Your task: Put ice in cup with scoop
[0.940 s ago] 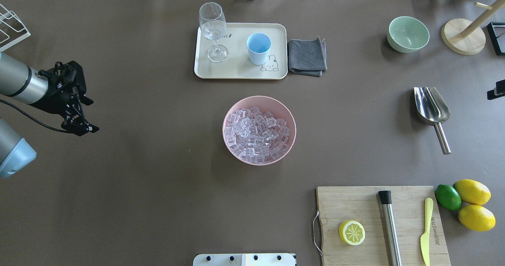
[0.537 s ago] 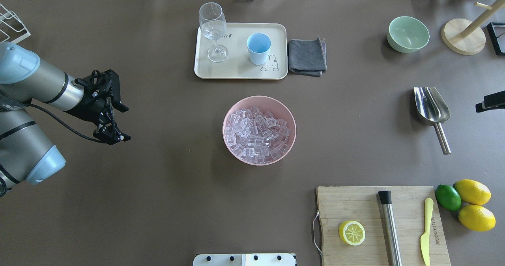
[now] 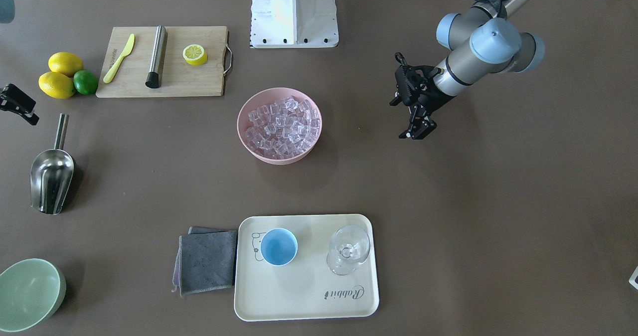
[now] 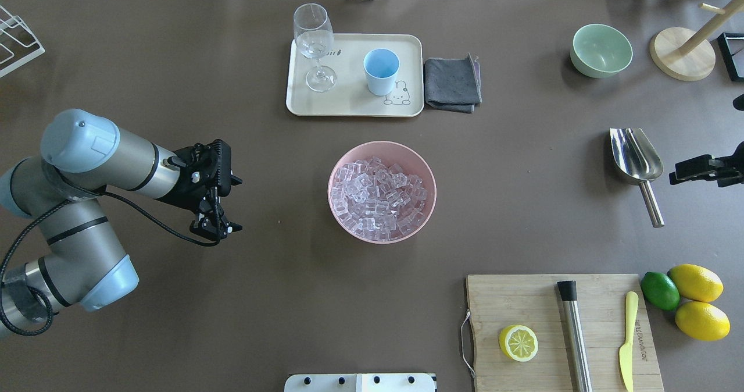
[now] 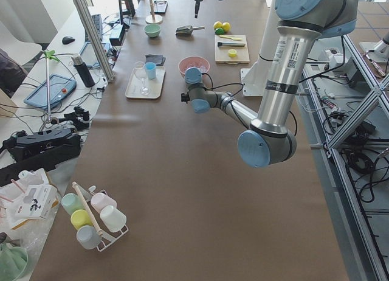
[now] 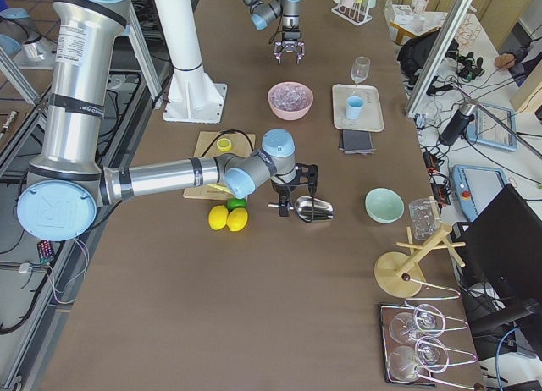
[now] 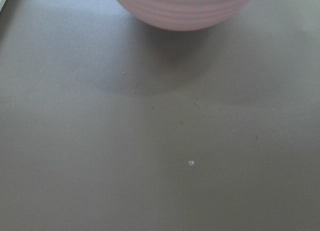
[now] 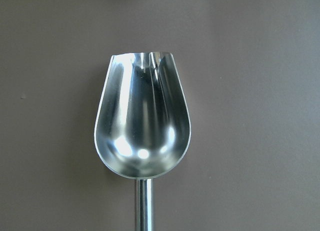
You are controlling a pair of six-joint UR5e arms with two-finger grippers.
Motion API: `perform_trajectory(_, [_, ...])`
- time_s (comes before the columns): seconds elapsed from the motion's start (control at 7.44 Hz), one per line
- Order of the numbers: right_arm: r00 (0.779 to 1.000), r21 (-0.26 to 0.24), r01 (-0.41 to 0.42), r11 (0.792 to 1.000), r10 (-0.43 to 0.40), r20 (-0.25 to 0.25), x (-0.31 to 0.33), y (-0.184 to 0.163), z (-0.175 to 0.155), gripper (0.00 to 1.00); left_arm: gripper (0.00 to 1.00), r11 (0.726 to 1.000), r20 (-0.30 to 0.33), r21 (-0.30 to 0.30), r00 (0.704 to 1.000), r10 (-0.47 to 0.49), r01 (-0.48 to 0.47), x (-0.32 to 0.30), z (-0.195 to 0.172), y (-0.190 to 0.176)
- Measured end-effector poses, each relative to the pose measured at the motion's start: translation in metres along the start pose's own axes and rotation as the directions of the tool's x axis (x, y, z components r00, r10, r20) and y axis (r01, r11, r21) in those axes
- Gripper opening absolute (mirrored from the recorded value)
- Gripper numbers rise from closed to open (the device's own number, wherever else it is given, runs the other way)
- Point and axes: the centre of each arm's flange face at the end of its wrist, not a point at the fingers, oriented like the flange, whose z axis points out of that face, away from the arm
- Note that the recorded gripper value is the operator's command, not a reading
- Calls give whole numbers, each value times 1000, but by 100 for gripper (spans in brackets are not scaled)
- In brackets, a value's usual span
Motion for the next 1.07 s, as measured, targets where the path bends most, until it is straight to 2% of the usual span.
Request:
perform_trajectory(0.27, [1000,-3,2,1000,-2,-30,-15,10,18,98,99,998,45,29,998,50,-51,16,17,-25])
perform_trajectory(0.67, [998,38,-18,999,20,-51,-42,27,45,97,99,994,127,40,987,98,-104,22,38,-61])
perform_trajectory(1.07, [999,80,-37,996,40,-36,-37,37,67,96,99,989,97,58,987,129,-135,45,63,-93])
